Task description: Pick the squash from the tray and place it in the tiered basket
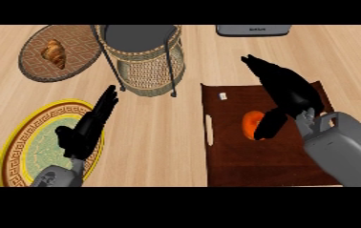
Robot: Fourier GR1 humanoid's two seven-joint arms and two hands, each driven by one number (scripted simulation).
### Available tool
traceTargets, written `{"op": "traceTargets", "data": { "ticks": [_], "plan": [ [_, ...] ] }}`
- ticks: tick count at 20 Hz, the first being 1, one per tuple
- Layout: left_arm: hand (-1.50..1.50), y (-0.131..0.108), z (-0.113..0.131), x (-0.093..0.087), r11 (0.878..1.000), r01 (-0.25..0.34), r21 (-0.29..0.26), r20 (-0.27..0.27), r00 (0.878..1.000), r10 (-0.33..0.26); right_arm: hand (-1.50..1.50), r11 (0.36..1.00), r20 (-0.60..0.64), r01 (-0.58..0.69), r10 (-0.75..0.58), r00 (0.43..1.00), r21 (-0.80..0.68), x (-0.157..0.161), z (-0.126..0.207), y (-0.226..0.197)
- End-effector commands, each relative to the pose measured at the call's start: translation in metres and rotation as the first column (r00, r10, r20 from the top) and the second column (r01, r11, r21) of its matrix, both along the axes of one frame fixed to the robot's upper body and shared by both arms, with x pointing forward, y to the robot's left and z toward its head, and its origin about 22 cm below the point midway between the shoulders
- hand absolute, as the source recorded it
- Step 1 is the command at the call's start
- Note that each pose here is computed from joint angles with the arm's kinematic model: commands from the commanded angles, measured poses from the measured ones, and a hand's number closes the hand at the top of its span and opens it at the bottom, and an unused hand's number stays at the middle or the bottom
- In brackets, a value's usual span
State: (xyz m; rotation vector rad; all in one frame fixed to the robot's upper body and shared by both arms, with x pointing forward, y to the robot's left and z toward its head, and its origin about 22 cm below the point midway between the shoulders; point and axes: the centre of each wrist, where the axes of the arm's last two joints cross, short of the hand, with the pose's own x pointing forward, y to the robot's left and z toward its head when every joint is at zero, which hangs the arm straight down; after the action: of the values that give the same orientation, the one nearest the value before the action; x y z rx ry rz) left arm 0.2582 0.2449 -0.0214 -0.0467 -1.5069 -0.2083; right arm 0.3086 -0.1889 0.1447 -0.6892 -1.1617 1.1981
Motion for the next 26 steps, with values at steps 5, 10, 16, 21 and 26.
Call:
{"op": "traceTargets", "data": {
  "ticks": [5,10,16,21,26],
  "plan": [
    [0.0,-0.022,0.006,0.018,1.0,0.021,-0.006,0.017,1.0,-0.021,-1.5,0.98,-0.122,0.006,-0.031,0.992,-0.199,-0.041,0.056,0.054],
    [0.0,-0.004,-0.006,-0.003,0.999,0.037,-0.018,0.022,0.999,-0.037,-1.5,0.977,-0.115,0.067,-0.092,0.989,-0.204,-0.06,0.046,0.044],
    [0.0,-0.007,-0.002,0.007,1.0,0.016,-0.003,0.017,1.0,-0.016,-1.5,0.93,-0.066,0.16,-0.192,0.979,-0.331,-0.053,0.023,0.041],
    [0.0,-0.014,0.008,0.015,1.0,0.029,0.003,0.043,0.999,-0.029,-1.5,0.922,-0.124,0.206,-0.258,0.958,-0.328,-0.03,-0.018,0.046],
    [0.0,0.005,0.012,0.017,1.0,0.023,-0.001,0.032,0.999,-0.023,-1.5,0.944,-0.141,0.199,-0.242,0.96,-0.264,-0.046,-0.036,0.038]
  ]
}}
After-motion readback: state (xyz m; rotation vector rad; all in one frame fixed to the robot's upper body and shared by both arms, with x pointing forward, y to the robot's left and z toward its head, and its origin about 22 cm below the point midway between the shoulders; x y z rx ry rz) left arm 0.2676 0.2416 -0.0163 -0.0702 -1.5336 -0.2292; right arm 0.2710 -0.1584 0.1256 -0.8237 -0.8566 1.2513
